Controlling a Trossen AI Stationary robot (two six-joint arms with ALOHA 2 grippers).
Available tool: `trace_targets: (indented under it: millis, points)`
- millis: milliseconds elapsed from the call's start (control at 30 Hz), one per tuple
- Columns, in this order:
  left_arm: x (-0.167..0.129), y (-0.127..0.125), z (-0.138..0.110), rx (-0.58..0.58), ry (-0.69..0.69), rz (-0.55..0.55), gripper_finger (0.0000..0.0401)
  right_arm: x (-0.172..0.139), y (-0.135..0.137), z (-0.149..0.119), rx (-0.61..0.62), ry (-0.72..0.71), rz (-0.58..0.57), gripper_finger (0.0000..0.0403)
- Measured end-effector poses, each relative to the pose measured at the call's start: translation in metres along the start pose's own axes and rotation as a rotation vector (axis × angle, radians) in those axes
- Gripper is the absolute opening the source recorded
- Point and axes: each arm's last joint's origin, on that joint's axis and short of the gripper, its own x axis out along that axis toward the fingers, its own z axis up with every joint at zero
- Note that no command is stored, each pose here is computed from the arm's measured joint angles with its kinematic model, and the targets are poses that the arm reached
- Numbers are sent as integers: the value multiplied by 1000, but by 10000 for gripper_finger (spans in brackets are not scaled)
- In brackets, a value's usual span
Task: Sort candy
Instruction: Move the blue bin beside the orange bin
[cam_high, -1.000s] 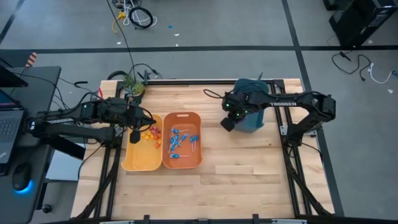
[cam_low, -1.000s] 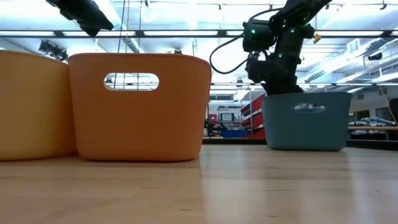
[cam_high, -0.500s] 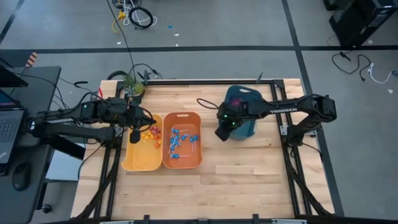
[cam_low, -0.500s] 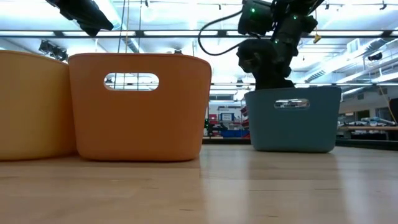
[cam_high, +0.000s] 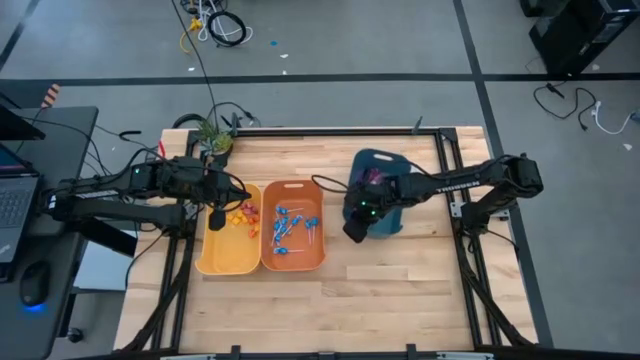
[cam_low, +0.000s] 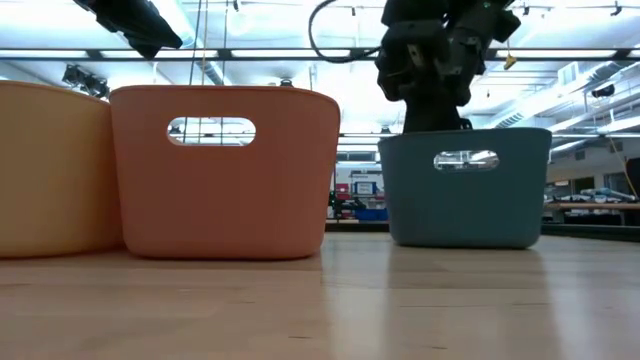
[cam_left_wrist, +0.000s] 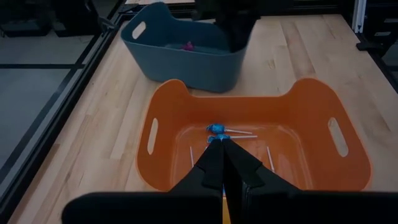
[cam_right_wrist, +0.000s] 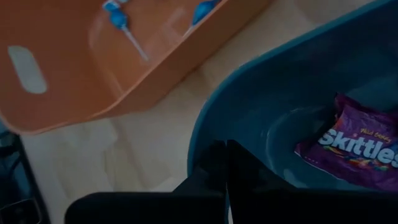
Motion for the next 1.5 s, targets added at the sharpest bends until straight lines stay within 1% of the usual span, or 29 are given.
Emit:
trace_targets:
  millis: [333, 500, 967, 1267, 1400, 1500]
  points:
    - [0, 0, 0, 4, -2, 0, 1, 3, 22, -20, 15, 48, 41, 0]
    - [0, 0, 3, 4, -32, 1, 1, 4, 32, -30, 34, 76, 59, 0]
    - [0, 0, 4, 5, -40, 1, 1, 4, 52, -54, 79, 130, 83, 0]
    - [0, 0, 5, 5, -49, 2, 1, 4, 52, -53, 70, 126, 81, 0]
    - [0, 0, 5, 5, -48, 2, 1, 4, 48, -52, 68, 129, 57, 0]
    - [0, 0, 5, 5, -49, 2, 1, 4, 44, -50, 52, 105, 15, 0]
